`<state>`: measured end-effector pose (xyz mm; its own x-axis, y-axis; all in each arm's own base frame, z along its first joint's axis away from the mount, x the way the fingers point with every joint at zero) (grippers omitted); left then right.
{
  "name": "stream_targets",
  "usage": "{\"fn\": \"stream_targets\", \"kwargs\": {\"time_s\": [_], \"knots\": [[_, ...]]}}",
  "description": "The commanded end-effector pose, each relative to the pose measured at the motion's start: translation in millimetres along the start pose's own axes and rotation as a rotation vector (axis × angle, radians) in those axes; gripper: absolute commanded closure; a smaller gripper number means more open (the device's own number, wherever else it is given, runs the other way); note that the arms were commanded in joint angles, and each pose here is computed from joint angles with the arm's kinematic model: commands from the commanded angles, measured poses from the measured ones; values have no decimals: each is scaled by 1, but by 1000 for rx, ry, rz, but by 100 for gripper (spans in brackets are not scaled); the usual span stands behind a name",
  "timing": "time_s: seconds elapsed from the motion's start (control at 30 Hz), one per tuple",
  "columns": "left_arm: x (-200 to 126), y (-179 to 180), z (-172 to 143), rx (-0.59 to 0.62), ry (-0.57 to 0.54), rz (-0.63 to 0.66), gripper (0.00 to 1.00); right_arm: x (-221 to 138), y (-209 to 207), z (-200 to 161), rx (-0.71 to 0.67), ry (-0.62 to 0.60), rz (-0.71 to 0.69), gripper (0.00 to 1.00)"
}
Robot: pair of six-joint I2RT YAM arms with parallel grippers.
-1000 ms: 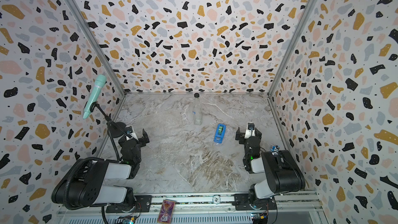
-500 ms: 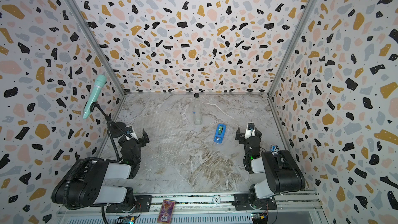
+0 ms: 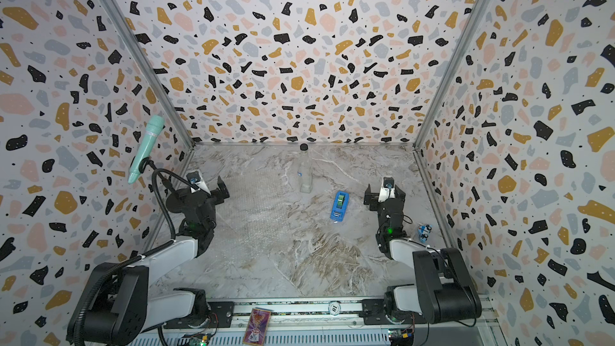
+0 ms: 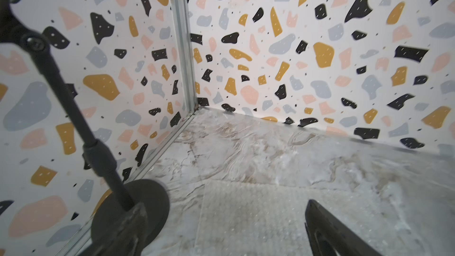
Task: Wrap wine bottles in bubble wrap
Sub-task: Pick up the wine bottle from the center of the board.
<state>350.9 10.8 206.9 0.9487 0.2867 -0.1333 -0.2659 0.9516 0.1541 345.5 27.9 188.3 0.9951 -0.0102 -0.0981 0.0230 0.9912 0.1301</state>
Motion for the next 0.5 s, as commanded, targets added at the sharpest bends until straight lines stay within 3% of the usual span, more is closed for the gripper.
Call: {"fn": "stream_targets", "kwargs": {"time_s": [0.0, 0.13, 0.23, 0.33, 0.47], "knots": [[8, -26, -23, -42, 193, -158, 0, -4, 47, 13, -17, 33, 248, 2], [18, -57, -40, -201, 349, -301, 10, -15, 130, 17, -135, 38, 585, 1], [23, -81, -60, -276, 477, -365, 19, -21, 166, 11, -133, 33, 763, 1], [25, -112, -74, -271, 551, -442, 31, -15, 180, 5, -135, 25, 837, 1], [23, -146, -93, -194, 637, -486, 35, -1, 198, -2, -166, 40, 927, 1]]}}
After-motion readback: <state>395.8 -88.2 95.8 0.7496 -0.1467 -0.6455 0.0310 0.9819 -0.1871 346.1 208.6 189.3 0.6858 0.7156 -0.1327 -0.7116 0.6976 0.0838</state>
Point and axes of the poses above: each gripper's point midway between its finger pads, its own x axis out along the fingers, its own y axis along the line the jaws close on, z = x × y, the point moved 4 cm from there along -x, back along the fingers, and after that the axes turned 11 degrees about x, right-handed, at the moved point
